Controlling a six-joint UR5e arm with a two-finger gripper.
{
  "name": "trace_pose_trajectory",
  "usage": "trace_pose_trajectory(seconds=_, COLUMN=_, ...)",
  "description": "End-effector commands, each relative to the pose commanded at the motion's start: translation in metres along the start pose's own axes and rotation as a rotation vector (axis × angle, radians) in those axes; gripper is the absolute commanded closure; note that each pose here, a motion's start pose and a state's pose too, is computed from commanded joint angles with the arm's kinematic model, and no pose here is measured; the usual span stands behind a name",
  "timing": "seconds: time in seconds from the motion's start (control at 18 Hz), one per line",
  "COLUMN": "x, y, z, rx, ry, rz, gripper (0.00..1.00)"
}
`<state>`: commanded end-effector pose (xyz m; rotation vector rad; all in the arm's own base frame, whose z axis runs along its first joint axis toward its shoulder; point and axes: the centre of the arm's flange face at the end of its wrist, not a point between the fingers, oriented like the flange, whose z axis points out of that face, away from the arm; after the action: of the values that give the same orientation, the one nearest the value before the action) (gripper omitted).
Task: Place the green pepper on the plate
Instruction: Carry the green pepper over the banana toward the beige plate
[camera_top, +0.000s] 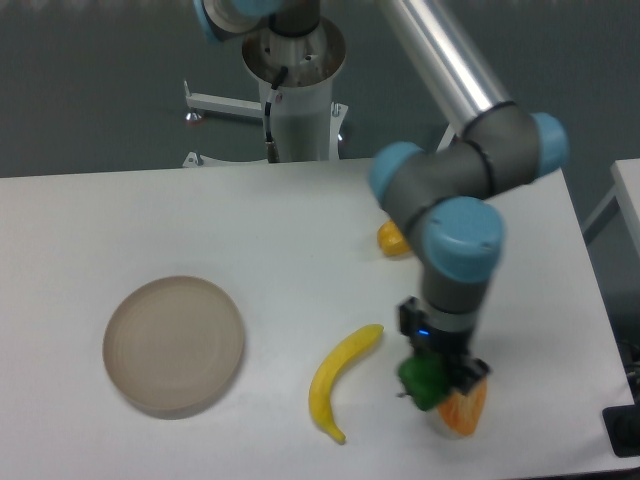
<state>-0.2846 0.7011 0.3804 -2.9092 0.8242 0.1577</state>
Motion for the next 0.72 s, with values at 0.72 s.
trace_pose_trajectory(seconds=0.72, x=0.205, y=-0.13, z=0.02, rx=-0.015, ry=0.083, rz=-0.258, gripper=0.63)
